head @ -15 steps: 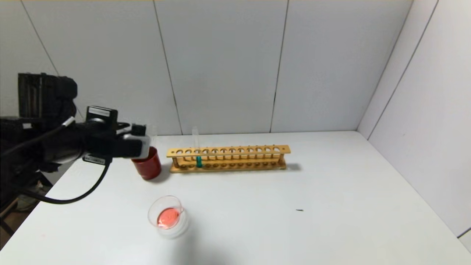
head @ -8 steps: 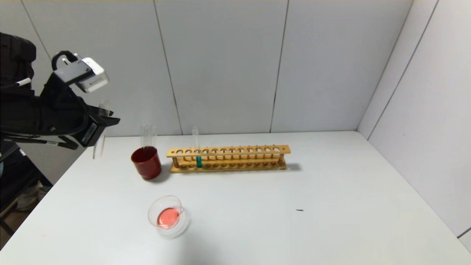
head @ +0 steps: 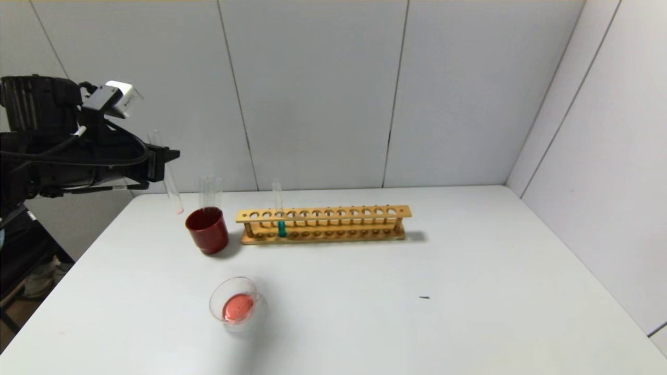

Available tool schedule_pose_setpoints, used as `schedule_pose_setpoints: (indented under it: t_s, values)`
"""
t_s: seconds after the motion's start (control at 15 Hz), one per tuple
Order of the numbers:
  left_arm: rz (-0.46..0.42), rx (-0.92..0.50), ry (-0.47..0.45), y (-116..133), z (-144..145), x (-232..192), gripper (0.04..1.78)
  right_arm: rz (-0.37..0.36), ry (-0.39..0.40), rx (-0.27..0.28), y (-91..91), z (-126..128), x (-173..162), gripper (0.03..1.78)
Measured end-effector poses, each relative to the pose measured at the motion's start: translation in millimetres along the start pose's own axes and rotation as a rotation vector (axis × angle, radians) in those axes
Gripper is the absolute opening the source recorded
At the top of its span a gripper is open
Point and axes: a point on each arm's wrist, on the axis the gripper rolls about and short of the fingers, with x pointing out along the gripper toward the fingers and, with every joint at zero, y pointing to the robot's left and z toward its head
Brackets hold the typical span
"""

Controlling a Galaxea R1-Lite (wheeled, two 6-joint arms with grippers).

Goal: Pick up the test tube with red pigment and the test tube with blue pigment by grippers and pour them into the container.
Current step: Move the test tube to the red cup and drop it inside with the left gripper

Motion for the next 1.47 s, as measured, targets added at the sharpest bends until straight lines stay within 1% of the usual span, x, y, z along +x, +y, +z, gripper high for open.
schedule_pose_setpoints:
  t_s: [0.13, 0.27, 0.6, 1.13, 1.47]
  values:
    - [-0.027, -0.053, 0.029, 1, -11, 14, 0.33, 0.0, 0.0, 0.0, 0.0, 0, 0, 1.75]
    - [-0.03, -0.064, 0.049, 2, -22, 25, 0.33, 0.0, 0.0, 0.0, 0.0, 0, 0, 1.75]
    - [-0.022, -0.053, 0.015, 6, -44, 45, 0.33, 0.0, 0.0, 0.0, 0.0, 0, 0, 1.75]
    - [0.014, -0.062, 0.02, 23, -72, 70, 0.33, 0.0, 0.0, 0.0, 0.0, 0, 0, 1.75]
    - [-0.006, -0.076, 0.055, 26, -87, 80, 0.33, 0.0, 0.0, 0.0, 0.0, 0, 0, 1.75]
